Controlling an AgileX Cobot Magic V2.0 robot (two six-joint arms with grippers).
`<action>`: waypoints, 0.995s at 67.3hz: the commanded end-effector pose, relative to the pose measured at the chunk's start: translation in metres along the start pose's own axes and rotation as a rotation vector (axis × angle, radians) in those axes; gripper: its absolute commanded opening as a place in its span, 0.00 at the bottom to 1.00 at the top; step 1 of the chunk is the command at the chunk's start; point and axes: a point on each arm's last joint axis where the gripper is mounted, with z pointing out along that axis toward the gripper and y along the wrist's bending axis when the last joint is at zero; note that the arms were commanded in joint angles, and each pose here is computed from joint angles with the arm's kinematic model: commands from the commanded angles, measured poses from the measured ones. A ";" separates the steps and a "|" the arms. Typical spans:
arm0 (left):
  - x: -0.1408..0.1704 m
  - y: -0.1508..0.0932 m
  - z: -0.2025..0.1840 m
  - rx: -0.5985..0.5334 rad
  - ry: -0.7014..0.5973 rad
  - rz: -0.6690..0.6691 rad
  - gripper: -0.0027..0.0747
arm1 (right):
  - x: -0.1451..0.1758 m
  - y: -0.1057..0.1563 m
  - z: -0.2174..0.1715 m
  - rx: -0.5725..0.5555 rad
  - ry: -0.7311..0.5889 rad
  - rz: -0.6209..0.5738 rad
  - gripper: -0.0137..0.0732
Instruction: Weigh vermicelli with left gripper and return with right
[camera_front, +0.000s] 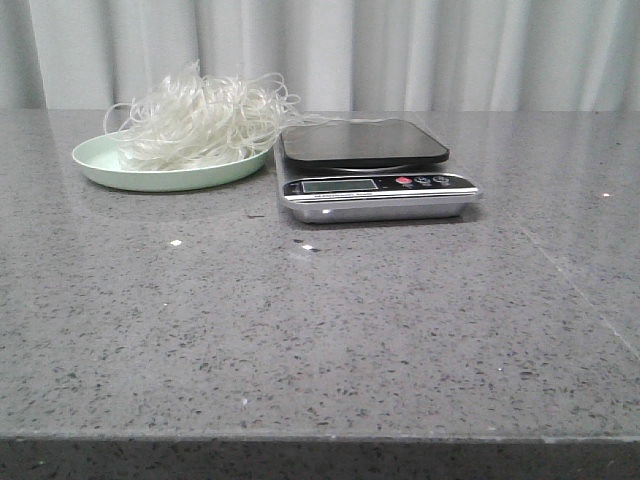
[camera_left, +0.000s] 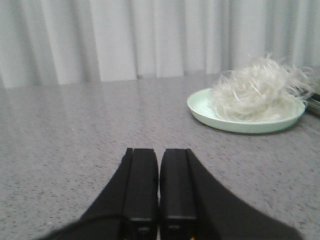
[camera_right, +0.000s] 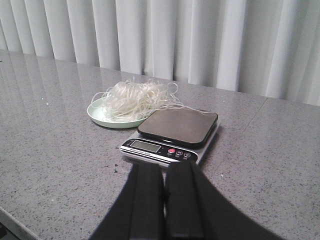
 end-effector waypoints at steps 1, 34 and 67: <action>-0.006 0.003 -0.002 -0.058 -0.087 0.001 0.20 | -0.013 0.000 -0.001 0.010 -0.080 -0.022 0.35; -0.005 0.004 -0.002 -0.071 -0.088 -0.059 0.20 | -0.013 0.000 -0.001 0.010 -0.080 -0.022 0.35; -0.005 0.004 -0.002 -0.070 -0.089 -0.069 0.20 | -0.013 0.000 -0.001 0.010 -0.080 -0.022 0.35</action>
